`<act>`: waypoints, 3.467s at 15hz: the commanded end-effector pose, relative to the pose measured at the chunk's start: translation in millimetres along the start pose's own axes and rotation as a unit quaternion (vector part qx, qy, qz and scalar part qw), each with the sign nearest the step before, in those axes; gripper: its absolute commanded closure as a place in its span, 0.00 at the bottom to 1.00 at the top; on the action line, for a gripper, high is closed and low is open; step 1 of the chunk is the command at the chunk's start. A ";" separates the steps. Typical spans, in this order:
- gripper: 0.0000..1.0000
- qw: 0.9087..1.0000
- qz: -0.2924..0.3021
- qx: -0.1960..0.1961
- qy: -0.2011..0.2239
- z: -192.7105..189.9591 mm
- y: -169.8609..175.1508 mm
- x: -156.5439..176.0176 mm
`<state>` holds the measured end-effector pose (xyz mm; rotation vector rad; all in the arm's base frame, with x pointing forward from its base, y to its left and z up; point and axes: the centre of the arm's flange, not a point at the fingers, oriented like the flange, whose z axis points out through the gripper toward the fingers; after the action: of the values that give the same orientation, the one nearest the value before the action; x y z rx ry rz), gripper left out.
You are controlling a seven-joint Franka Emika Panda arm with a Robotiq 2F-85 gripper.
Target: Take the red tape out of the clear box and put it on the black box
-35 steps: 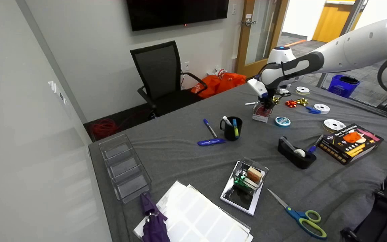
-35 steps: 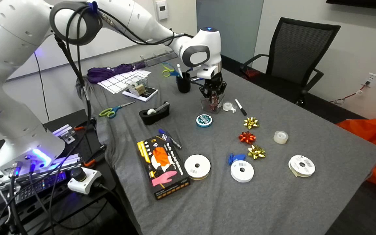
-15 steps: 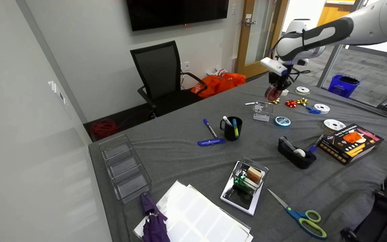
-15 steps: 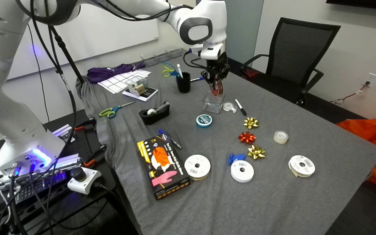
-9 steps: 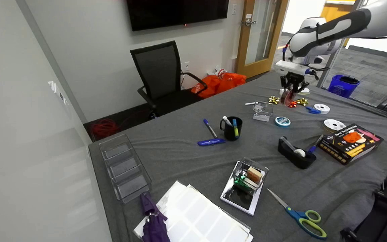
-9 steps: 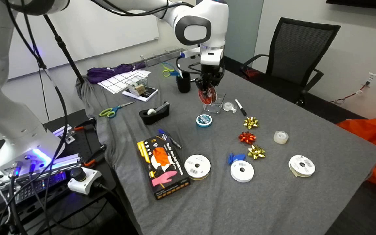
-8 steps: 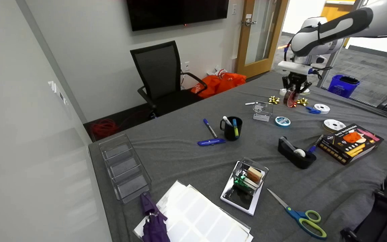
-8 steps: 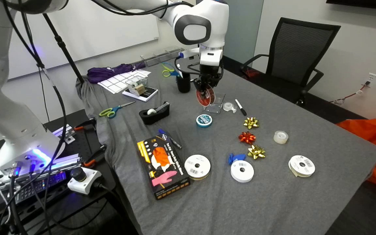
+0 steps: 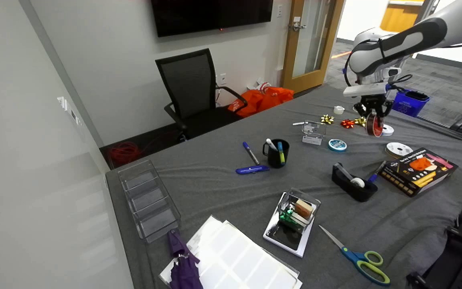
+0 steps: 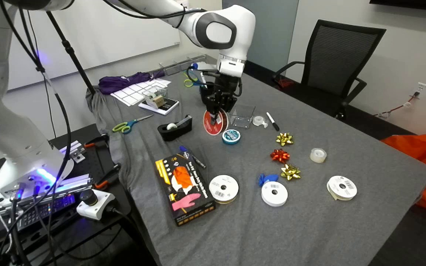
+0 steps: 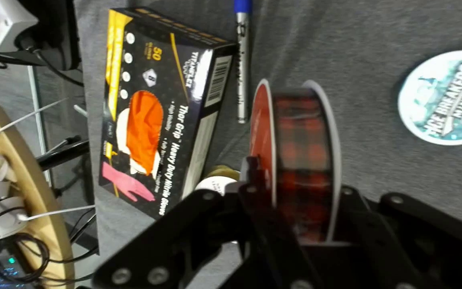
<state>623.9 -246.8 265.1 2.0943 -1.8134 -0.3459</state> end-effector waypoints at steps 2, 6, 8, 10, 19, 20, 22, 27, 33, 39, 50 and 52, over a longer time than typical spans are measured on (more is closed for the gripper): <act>0.93 0.995 0.018 -0.090 0.033 27.8 15.7 -24.3; 0.93 0.984 0.059 -0.144 0.089 69.5 14.9 -41.5; 0.93 0.975 0.058 -0.160 0.144 99.4 22.9 -37.2; 0.93 0.969 0.031 -0.163 0.185 120.3 39.3 -26.3; 0.93 0.969 -0.025 -0.159 0.188 138.8 88.7 -31.5; 0.93 0.970 -0.025 -0.158 0.184 137.3 91.3 -33.7; 0.93 0.971 -0.025 -0.157 0.176 133.7 96.2 -38.7; 0.93 0.974 -0.033 -0.152 0.162 130.5 107.6 -45.7; 0.93 0.972 -0.059 -0.170 0.154 135.1 118.7 -43.3; 0.23 0.972 -0.061 -0.165 0.154 145.6 118.5 -40.0; 0.00 0.994 -0.036 -0.031 0.094 121.9 88.4 -49.3; 0.00 0.997 -0.032 0.014 0.064 112.9 83.6 -50.8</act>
<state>491.9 -218.9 179.4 2.0309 -1.5980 -0.2117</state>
